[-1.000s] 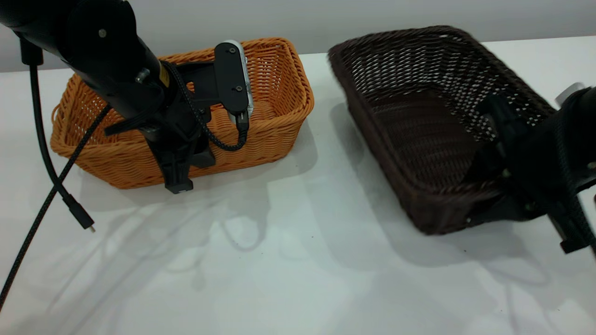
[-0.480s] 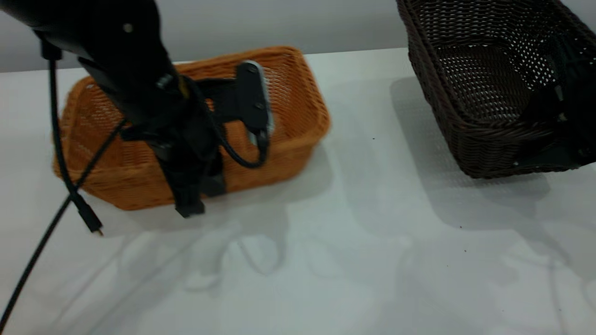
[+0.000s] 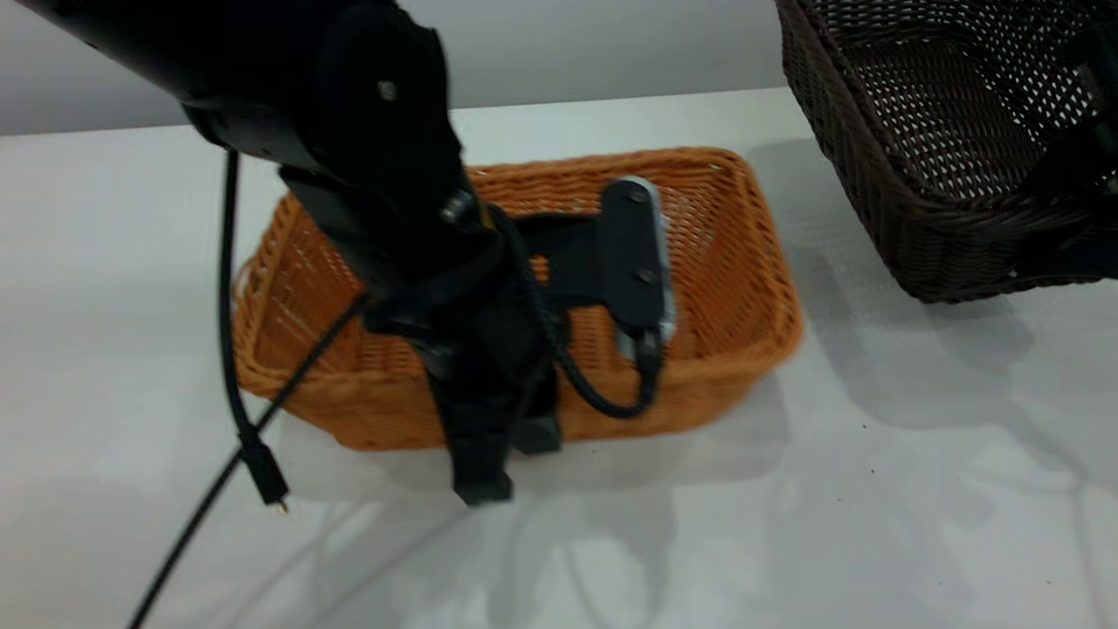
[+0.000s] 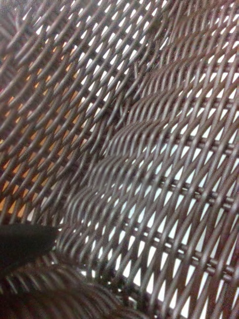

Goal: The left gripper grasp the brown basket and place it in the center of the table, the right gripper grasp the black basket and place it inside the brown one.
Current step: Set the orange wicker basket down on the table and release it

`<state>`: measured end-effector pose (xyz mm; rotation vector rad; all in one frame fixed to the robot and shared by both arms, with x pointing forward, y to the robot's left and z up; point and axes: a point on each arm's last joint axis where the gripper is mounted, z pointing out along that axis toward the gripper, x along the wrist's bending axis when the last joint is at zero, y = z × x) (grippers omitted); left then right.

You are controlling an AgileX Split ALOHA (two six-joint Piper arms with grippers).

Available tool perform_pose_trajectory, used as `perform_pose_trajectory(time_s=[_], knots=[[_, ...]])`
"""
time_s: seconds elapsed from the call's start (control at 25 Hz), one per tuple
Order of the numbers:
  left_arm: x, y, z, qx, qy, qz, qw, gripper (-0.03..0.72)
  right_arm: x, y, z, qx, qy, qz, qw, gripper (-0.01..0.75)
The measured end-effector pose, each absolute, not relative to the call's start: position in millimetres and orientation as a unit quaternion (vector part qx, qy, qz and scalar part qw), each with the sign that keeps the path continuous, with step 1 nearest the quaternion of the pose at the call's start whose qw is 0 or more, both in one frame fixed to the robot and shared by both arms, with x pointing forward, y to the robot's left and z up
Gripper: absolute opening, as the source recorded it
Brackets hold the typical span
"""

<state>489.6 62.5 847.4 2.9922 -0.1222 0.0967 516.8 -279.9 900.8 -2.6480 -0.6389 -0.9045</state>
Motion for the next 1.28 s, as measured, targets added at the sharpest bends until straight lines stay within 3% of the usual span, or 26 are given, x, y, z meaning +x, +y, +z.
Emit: perform_pose_trajectory(time_s=[0.24,1.0,1.12,1.28], knots=[[471,45,847,0.995,-0.065,0.022,0.076,0.095,516,-290,906,-0.912,-0.223,-0.319,0.125,0.247],[471,43,848,0.995,-0.052,0.023,0.086,0.099,515,-291,906,-0.910,-0.231,-0.319,0.130,0.247],[471,43,848,0.995,-0.045,0.019,0.085,0.169,515,-291,906,-0.909,-0.233,-0.320,0.129,0.247],[469,44,847,0.996,-0.040,0.010,0.080,0.382,515,-291,906,-0.909,-0.235,-0.319,0.129,0.247]])
